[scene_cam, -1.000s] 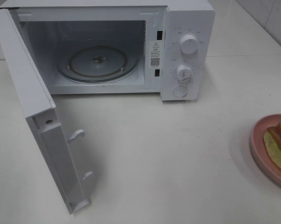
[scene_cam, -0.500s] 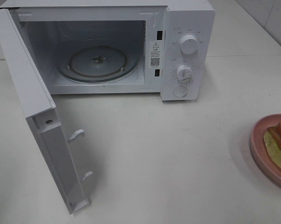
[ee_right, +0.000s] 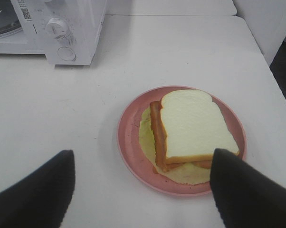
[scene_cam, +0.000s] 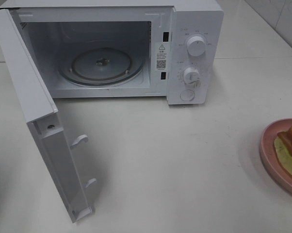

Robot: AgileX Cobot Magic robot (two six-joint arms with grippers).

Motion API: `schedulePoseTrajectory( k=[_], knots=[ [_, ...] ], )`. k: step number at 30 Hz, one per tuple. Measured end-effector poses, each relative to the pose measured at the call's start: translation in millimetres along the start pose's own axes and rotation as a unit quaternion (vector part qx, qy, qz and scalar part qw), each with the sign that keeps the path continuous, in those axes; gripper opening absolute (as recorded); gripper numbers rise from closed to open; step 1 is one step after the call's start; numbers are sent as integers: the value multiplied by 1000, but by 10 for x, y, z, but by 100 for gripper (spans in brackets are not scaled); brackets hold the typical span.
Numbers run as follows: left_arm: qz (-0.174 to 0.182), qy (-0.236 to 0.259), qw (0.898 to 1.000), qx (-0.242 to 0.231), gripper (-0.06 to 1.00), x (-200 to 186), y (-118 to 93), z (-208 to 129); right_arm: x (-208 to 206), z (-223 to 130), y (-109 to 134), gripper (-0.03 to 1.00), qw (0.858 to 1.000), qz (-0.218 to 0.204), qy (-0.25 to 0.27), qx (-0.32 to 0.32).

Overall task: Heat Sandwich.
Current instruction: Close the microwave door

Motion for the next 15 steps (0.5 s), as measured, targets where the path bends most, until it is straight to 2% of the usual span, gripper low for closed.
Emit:
schedulePoseTrajectory(
  k=[2, 7, 11, 15],
  knots=[
    [0, -18, 1000, -1, 0, 196, 21, -56, 0, 0, 0, 76, 1000, 0, 0, 0],
    [-1, -54, 999, 5, 0, 405, 46, -107, 0, 0, 0, 76, 1000, 0, 0, 0],
    [-12, -113, 993, 33, 0, 601, 41, -115, 0, 0, 0, 76, 1000, 0, 0, 0],
    [-27, -142, 988, 59, 0, 757, -2, -84, 0, 0, 0, 76, 1000, 0, 0, 0]
  ],
)
Point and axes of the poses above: a point on each arm's last joint axis where the gripper is mounted, x pointing out along that axis toward the gripper, y along the wrist's bending axis when the last joint is at zero, z = x × y, the point moved 4 cm from there along x, pointing out along that axis toward the gripper, and after that the axes turned 7 degrees about -x, right-handed, at the moved point
